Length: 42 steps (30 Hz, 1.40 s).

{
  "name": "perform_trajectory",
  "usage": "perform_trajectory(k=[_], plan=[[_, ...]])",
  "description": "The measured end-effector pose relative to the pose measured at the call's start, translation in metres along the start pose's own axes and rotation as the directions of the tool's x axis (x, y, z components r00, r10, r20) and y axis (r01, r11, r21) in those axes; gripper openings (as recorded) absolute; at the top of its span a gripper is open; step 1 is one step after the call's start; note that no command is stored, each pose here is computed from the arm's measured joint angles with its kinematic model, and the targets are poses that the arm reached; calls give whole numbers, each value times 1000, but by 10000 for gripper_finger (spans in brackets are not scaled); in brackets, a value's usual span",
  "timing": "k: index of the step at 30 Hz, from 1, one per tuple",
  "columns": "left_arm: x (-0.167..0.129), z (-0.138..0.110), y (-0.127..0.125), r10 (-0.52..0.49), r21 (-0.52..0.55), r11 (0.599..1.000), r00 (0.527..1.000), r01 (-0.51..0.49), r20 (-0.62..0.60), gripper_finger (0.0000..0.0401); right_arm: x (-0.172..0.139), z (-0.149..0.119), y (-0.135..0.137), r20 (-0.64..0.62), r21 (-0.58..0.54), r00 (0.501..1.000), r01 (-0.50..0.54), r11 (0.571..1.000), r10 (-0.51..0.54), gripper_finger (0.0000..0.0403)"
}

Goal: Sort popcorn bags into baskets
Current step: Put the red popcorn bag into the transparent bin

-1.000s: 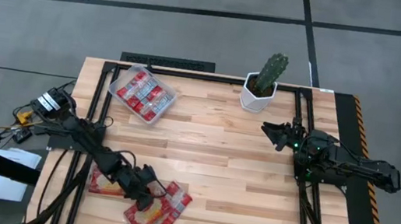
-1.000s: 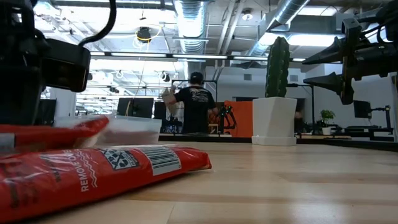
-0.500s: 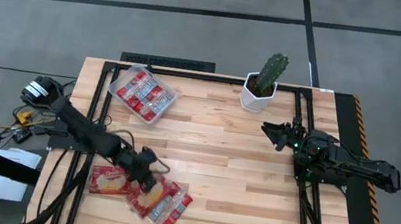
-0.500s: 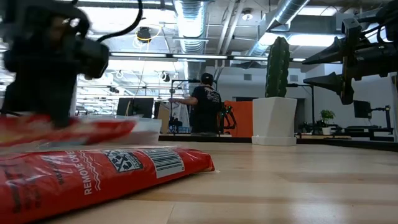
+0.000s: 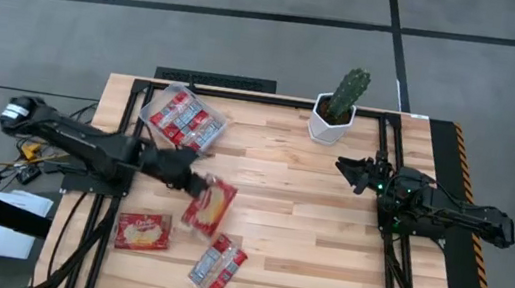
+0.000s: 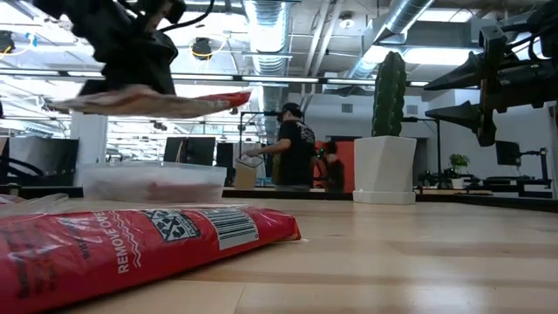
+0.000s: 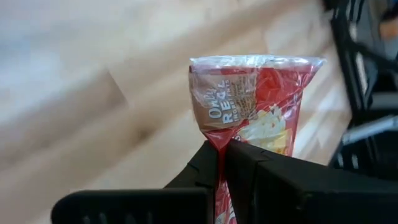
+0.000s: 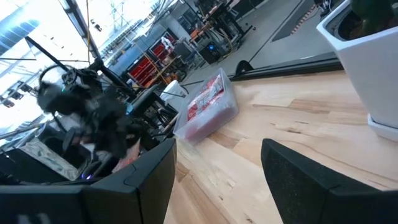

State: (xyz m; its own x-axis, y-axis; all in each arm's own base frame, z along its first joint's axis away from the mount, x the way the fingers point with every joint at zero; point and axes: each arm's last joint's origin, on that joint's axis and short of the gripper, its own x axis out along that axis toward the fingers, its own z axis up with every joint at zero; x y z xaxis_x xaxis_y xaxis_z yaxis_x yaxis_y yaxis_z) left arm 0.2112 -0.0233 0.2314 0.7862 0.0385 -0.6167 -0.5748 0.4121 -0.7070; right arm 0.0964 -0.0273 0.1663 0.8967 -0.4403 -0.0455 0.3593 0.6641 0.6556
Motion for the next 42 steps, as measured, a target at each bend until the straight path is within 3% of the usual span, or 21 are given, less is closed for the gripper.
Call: perform_trajectory(k=[7, 17, 23, 32, 42], plan=[[-21, 48, 20, 7, 18, 1000, 995, -9, 100, 0, 0, 0, 0, 6, -3, 1000, 7, 1000, -7, 260], [-57, 113, 38, 185, 126, 968, 959, -215, 216, 0, 0, 0, 0, 9, -2, 1000, 9, 1000, -9, 260], [-75, 146, 55, 314, 158, 918, 911, -363, 267, 0, 0, 1, -1, 25, -2, 999, 24, 1000, -24, 260], [-70, 189, 90, 428, 229, 850, 876, -474, 225, 0, 0, 1, -1, 37, 0, 999, 35, 999, -35, 260], [-35, 200, 120, 431, 257, 868, 902, -425, 36, 0, 0, 1, -1, 37, 0, 999, 35, 999, -35, 260]])
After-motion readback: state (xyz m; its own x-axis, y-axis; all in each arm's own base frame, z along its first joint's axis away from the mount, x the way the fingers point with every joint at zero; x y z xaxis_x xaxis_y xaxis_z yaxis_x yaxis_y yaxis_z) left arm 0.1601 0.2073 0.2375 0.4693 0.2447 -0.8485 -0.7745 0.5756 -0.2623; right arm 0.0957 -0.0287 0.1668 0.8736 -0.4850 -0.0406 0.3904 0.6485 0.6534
